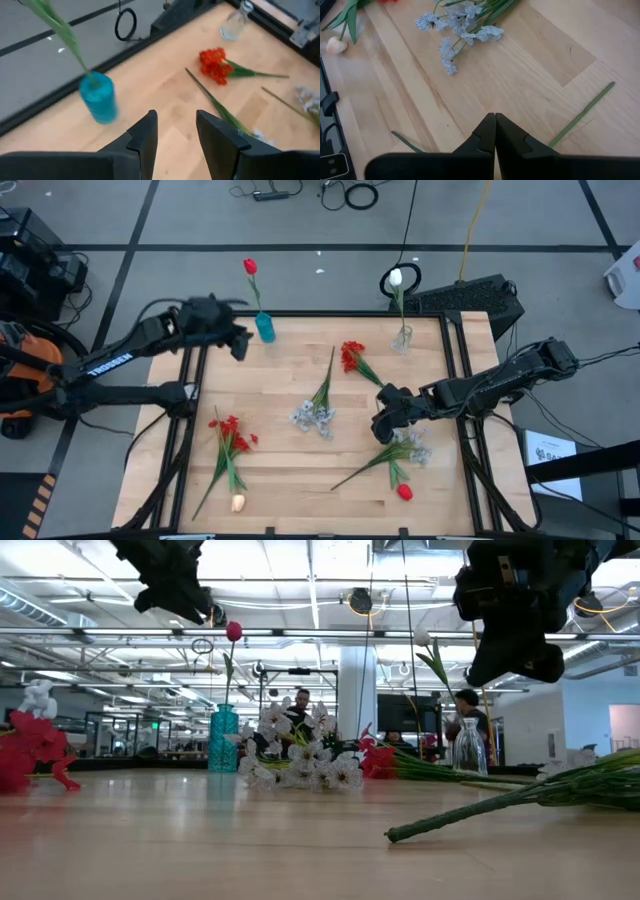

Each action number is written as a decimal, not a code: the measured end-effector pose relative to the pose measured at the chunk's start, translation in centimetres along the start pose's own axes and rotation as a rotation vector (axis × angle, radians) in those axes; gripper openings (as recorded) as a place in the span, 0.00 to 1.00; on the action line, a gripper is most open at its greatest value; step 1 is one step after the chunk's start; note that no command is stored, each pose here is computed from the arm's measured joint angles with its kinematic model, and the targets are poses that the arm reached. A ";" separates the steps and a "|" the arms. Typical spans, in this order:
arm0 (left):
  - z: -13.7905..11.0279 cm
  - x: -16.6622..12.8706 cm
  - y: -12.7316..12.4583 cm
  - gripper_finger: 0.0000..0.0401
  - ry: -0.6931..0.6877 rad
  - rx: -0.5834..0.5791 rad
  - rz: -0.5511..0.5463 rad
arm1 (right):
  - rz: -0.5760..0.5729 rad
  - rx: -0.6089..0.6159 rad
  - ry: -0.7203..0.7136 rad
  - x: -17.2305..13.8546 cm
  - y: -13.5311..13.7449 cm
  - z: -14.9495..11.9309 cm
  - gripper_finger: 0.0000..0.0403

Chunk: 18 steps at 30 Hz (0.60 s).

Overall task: Sort flowers into vase by color
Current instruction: Put the yellow flower into the transparent vase

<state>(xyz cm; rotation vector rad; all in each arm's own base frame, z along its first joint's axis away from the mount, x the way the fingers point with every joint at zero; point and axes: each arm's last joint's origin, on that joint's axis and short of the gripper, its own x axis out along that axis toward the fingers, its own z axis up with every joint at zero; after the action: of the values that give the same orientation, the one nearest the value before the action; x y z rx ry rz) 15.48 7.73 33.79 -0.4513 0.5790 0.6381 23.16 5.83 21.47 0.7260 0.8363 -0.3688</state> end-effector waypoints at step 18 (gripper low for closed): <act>-5.0 4.0 -9.2 0.35 0.204 0.074 -0.093 | -0.011 -0.053 -0.009 0.1 -0.4 0.5 0.00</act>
<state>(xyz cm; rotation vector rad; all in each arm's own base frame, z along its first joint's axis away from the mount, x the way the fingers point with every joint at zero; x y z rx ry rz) 22.36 0.01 29.48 -0.4739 0.7684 0.4828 23.32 5.18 21.47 0.6697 0.8386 -0.3583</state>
